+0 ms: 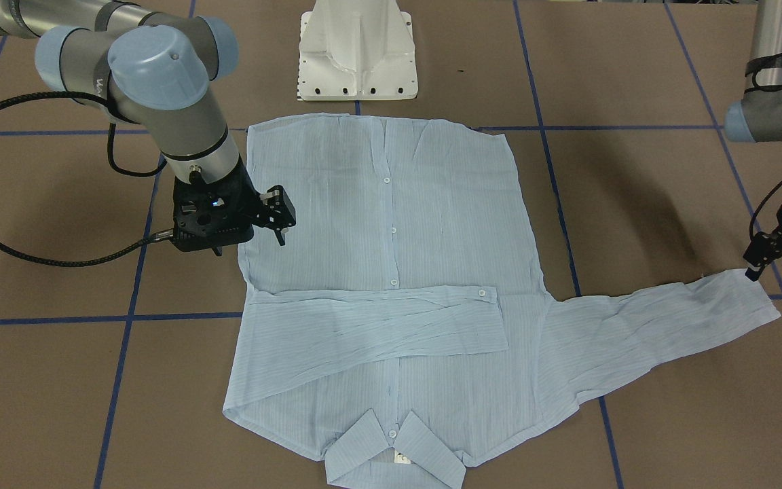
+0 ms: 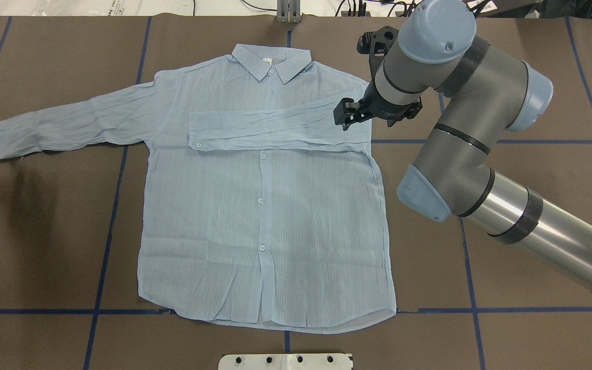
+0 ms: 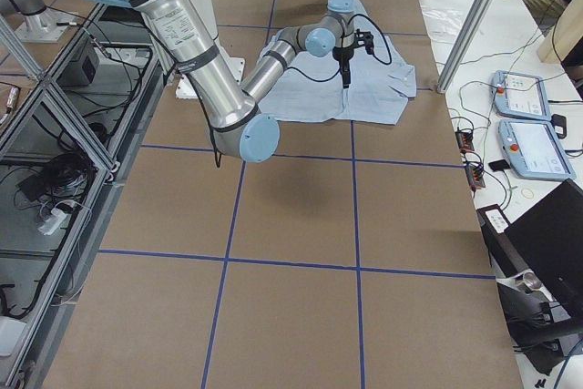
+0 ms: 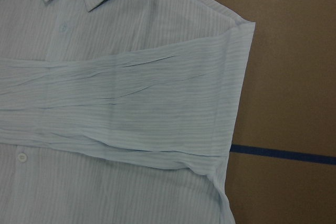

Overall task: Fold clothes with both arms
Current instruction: 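Raise the right gripper off the shirt while the left arm approaches the other cuff, then grasp the other sleeve cuff with the left gripper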

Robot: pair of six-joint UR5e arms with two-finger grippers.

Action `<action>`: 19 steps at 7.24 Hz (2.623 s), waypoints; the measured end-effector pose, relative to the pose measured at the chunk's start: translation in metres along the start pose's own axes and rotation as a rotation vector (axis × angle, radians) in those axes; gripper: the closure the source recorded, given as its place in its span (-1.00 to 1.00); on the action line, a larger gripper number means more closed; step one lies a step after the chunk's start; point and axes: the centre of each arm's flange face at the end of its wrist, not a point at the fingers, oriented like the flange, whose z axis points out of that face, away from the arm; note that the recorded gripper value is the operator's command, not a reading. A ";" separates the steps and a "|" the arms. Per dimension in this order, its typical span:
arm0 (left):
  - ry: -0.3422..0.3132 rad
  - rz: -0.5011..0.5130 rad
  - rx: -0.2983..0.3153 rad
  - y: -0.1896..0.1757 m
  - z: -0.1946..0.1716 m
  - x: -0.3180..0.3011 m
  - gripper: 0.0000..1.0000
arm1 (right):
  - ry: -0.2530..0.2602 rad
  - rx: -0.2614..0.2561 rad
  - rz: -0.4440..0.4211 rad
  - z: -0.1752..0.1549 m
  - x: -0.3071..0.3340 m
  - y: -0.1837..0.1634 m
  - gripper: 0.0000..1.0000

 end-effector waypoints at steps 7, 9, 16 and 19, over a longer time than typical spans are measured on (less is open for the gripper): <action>-0.003 0.027 -0.032 0.013 0.014 0.010 -0.16 | 0.008 0.005 -0.001 0.003 0.000 0.001 -1.00; -0.004 0.028 -0.035 0.014 0.015 0.010 -0.11 | 0.006 0.007 -0.002 0.002 0.000 0.001 -1.00; 0.014 0.031 -0.030 0.006 0.012 0.025 1.00 | 0.005 0.008 0.001 0.000 0.001 0.001 -1.00; 0.046 0.048 -0.025 0.000 0.002 0.043 1.00 | 0.006 0.007 0.002 0.001 0.003 0.001 -1.00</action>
